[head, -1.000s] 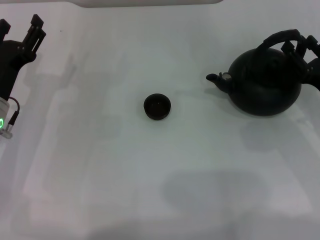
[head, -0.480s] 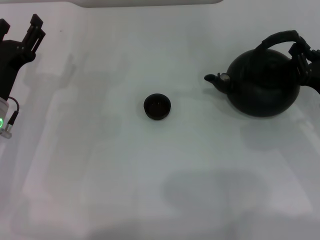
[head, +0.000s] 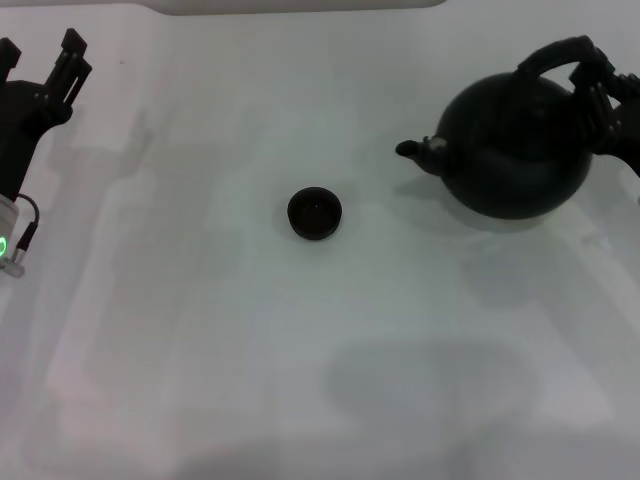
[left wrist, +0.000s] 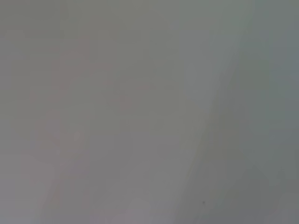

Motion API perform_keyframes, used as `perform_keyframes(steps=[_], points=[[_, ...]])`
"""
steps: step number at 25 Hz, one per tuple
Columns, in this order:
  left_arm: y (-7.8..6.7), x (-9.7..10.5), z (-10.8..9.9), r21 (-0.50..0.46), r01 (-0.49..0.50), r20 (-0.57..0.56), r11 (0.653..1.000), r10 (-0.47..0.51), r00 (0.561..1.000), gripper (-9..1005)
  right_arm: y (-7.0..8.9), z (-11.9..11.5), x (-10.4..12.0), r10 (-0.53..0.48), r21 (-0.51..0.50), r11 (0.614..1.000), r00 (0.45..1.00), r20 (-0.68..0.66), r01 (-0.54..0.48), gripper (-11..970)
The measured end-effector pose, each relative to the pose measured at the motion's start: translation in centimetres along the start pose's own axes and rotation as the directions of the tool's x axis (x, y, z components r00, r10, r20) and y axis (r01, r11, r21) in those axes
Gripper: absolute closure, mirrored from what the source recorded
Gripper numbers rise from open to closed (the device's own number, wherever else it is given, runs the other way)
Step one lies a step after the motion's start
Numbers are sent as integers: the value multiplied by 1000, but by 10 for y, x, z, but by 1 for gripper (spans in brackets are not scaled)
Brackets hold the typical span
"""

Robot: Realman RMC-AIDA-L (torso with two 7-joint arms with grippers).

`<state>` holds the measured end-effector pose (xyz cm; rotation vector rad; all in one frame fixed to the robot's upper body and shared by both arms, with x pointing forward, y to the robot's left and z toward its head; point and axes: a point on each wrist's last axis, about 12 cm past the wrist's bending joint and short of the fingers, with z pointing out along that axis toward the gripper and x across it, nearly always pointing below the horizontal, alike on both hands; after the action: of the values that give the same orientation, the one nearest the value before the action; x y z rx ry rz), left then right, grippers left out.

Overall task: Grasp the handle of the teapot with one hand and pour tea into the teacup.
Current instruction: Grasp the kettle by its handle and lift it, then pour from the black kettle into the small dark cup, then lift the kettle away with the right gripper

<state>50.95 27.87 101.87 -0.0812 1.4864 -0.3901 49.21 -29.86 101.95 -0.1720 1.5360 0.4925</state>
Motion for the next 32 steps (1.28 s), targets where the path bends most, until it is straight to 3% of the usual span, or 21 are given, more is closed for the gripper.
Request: perform_keyframes(steps=[6,15,32], points=[[0,1,0,-3,1,-9,1000,-1,1000,119,10,15,-7,-47,-92,995,999,23,49,797],[0,4,-1,-6,0,-31,1000,0,1000,119,30,47,-15,-212,-200,954,975,69,222,796],[1,5,-2,-9,0,-38,1000,0,999,120,42,65,-15,-407,-202,887,909,86,416,808]])
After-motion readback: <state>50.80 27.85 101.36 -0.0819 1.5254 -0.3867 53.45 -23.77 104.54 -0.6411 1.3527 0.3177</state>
